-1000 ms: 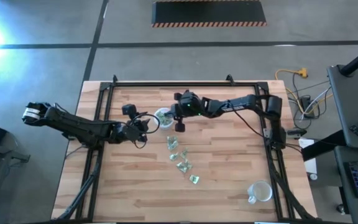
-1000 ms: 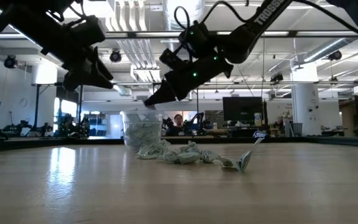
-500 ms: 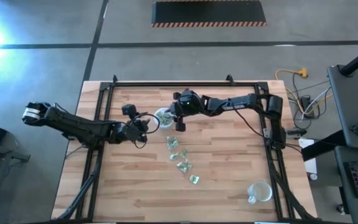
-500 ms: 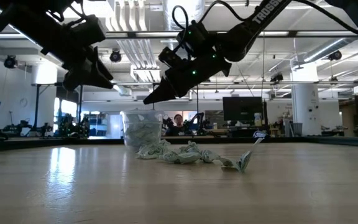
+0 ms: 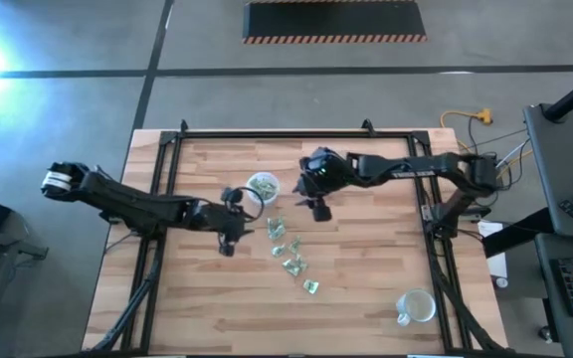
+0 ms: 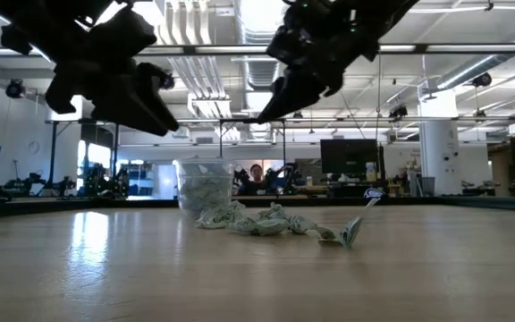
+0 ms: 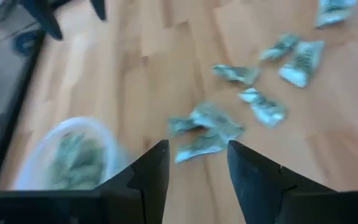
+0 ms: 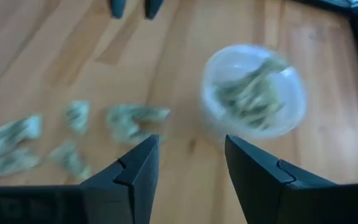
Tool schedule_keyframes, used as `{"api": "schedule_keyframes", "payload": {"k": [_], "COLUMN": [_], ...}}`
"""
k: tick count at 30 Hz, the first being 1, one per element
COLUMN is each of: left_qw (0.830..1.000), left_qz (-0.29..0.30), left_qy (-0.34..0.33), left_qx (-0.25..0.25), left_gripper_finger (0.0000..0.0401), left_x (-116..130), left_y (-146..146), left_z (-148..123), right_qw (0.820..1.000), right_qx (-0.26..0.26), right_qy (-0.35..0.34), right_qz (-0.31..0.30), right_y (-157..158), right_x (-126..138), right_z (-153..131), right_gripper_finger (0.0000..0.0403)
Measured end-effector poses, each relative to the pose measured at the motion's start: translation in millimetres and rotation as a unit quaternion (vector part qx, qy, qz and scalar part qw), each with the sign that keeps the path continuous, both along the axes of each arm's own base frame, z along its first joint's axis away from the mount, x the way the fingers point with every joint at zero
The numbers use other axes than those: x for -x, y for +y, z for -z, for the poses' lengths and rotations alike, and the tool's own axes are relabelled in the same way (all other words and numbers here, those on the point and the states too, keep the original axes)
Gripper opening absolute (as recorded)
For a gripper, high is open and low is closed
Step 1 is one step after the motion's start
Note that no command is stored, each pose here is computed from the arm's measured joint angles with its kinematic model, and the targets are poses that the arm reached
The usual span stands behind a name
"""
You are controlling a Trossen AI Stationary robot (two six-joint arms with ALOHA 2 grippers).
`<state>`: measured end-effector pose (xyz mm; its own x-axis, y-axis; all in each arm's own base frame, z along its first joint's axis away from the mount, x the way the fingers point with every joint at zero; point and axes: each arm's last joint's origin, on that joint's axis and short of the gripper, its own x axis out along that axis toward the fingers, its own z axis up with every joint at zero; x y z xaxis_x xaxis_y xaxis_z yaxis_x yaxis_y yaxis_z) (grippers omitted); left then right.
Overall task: Pick and place Stevia / Truvia into bins
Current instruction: Put the stevia packet into the transparent container
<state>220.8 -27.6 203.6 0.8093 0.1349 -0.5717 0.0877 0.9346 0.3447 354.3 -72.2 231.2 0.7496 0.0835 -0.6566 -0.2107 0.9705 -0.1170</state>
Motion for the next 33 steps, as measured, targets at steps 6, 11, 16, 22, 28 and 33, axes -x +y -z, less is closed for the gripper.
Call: {"api": "schedule_keyframes", "payload": {"k": [6, 11, 16, 22, 28, 33], "left_qw": [0.999, 0.999, 1.000, 1.000, 1.000, 0.999], "left_qz": [0.037, 0.034, 0.021, 0.010, 0.001, -0.018], "left_qy": [-0.018, -0.031, -0.023, -0.003, 0.011, 0.035], "left_qx": [0.008, 0.013, 0.003, -0.004, -0.001, 0.011], "left_gripper_finger": [0.0130, 0.0125, 0.0125, 0.0125, 0.0125, 0.0125], "left_x": [-25, -45, -63, -78, -83, -81], "left_y": [-8, -10, -12, -11, -9, -5], "left_z": [18, 36, 50, 61, 70, 73], "right_qw": [1.000, 1.000, 0.999, 0.998, 0.998, 0.998], "right_qx": [-0.003, -0.002, -0.003, -0.008, -0.011, -0.011], "right_qy": [0.012, 0.014, -0.016, -0.048, -0.046, -0.043], "right_qz": [-0.004, 0.020, 0.035, 0.041, 0.036, 0.034], "right_y": [13, 17, 20, 23, 25, 25], "right_x": [40, 68, 85, 97, 97, 96], "right_z": [11, 17, 5, -6, -4, -2], "right_gripper_finger": [0.0164, 0.0162, 0.0162, 0.0162, 0.0162, 0.0162]}}
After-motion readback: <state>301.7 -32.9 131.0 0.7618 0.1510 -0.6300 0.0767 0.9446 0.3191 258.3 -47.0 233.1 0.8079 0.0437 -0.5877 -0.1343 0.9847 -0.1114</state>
